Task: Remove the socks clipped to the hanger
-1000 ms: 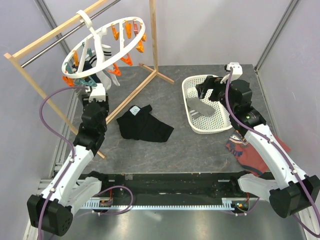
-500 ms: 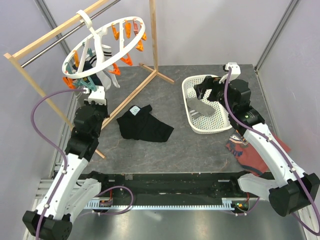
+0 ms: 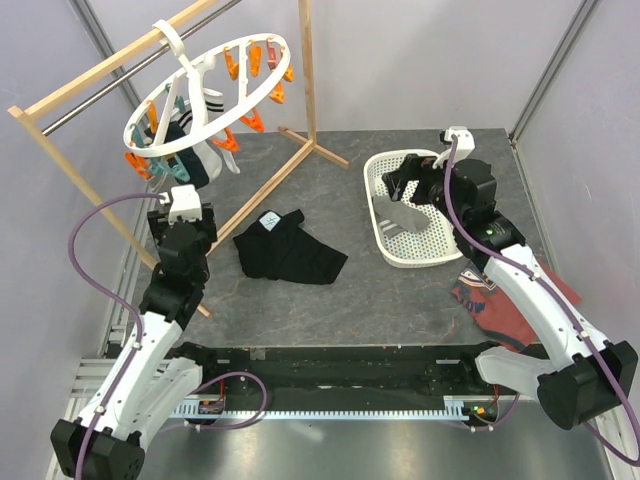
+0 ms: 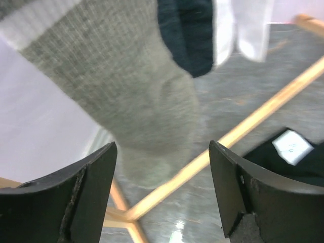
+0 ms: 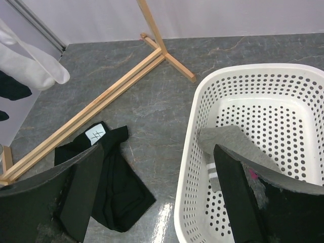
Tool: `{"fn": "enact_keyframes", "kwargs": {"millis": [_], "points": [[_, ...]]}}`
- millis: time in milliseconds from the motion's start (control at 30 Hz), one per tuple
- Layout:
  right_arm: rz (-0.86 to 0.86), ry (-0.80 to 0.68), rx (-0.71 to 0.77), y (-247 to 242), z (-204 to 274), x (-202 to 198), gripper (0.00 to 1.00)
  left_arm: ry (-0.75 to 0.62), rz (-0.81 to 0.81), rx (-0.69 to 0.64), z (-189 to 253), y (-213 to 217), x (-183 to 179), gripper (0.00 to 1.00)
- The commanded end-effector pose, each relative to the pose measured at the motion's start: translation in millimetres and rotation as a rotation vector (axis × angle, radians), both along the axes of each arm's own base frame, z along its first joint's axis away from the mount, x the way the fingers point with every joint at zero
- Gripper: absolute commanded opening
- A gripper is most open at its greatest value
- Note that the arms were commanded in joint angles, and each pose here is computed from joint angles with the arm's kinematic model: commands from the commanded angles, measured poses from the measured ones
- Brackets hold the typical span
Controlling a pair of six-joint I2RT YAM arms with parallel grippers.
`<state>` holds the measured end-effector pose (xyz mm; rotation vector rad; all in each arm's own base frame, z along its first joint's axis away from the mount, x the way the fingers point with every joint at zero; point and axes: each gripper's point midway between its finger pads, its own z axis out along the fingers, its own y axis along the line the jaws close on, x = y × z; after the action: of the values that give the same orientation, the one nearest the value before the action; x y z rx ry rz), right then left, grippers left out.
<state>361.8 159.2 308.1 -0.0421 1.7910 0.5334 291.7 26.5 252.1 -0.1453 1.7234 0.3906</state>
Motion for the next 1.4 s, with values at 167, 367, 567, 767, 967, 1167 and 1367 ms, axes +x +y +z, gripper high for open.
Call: {"fn": "enact_keyframes", "kwargs": {"millis": [167,367,567,767,967,1167,1367], "points": [[0.055,-0.042,0.016,11.8,26.7,-0.8,0.98,-0.088,0.181,0.154,28.6,43.9,10.6,0.82],[0.070,-0.048,0.016,14.9,42.4,-6.7,0.98,-0.098,0.069,0.177,23.1,31.7,27.4,0.77],[0.074,-0.047,0.025,20.9,44.0,-12.7,0.98,-0.097,-0.158,0.079,37.8,-6.5,20.6,0.13],[0.104,-0.027,0.000,34.6,28.2,-14.2,0.98,-0.138,-0.328,-0.060,61.5,-39.8,4.9,0.02],[0.268,-0.129,0.037,89.7,45.5,-45.5,0.98,-0.141,-0.552,-0.258,71.5,-87.4,-10.9,0.02],[0.350,-0.221,0.090,126.2,49.9,-74.7,0.98,-0.123,-0.693,-0.377,79.0,-116.2,-25.6,0.02],[0.479,-0.337,0.080,174.5,60.8,-112.3,0.96,-0.108,-0.877,-0.454,86.0,-147.4,-44.6,0.02]]}}
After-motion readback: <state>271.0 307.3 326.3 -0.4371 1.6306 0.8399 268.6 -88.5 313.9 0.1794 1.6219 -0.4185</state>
